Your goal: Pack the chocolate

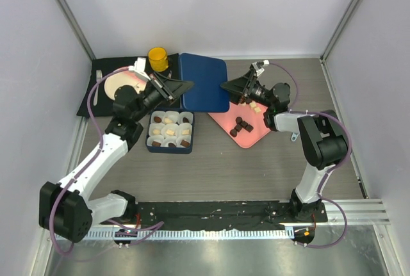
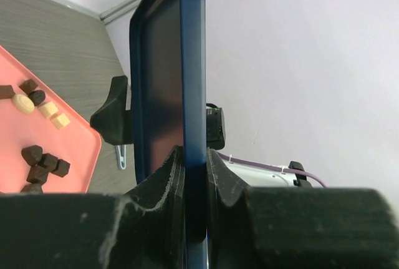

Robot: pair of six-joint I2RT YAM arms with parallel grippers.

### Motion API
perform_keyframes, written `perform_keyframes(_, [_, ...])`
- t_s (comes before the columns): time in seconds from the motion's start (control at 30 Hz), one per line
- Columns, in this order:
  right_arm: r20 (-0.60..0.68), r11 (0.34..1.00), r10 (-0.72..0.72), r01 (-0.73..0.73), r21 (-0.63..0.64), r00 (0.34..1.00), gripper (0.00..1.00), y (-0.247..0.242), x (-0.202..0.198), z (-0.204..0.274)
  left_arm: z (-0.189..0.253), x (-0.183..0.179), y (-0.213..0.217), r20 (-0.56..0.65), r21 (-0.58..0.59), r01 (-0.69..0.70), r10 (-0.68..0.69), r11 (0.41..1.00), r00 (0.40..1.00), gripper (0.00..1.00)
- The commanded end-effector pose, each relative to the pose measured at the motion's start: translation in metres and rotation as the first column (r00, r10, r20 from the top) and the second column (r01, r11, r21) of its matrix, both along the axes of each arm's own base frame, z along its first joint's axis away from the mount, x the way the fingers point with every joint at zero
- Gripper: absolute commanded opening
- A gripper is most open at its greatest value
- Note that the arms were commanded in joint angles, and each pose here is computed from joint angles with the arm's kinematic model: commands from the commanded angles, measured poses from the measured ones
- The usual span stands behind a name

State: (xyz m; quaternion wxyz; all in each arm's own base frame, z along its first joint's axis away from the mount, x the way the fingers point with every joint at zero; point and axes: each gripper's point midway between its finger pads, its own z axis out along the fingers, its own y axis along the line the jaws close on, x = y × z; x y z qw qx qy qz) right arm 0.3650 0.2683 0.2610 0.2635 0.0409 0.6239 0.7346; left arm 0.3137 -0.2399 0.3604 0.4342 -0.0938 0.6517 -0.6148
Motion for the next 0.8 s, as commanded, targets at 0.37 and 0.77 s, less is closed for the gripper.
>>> perform_keyframes(0.37, [0.353, 0.992, 0.046, -0.085, 0.096, 0.935, 0.41, -0.003, -0.038, 0.074, 0.005, 0.005, -0.011, 0.059, -0.058, 0.073, -0.069, 0.996, 0.996, 0.05])
perform_keyframes(0.77, [0.283, 0.997, 0.001, -0.024, 0.077, 0.959, 0.08, 0.009, -0.038, 0.059, -0.067, 0.025, 0.036, -0.023, 0.212, -0.073, 0.08, 0.975, 0.997, 0.65])
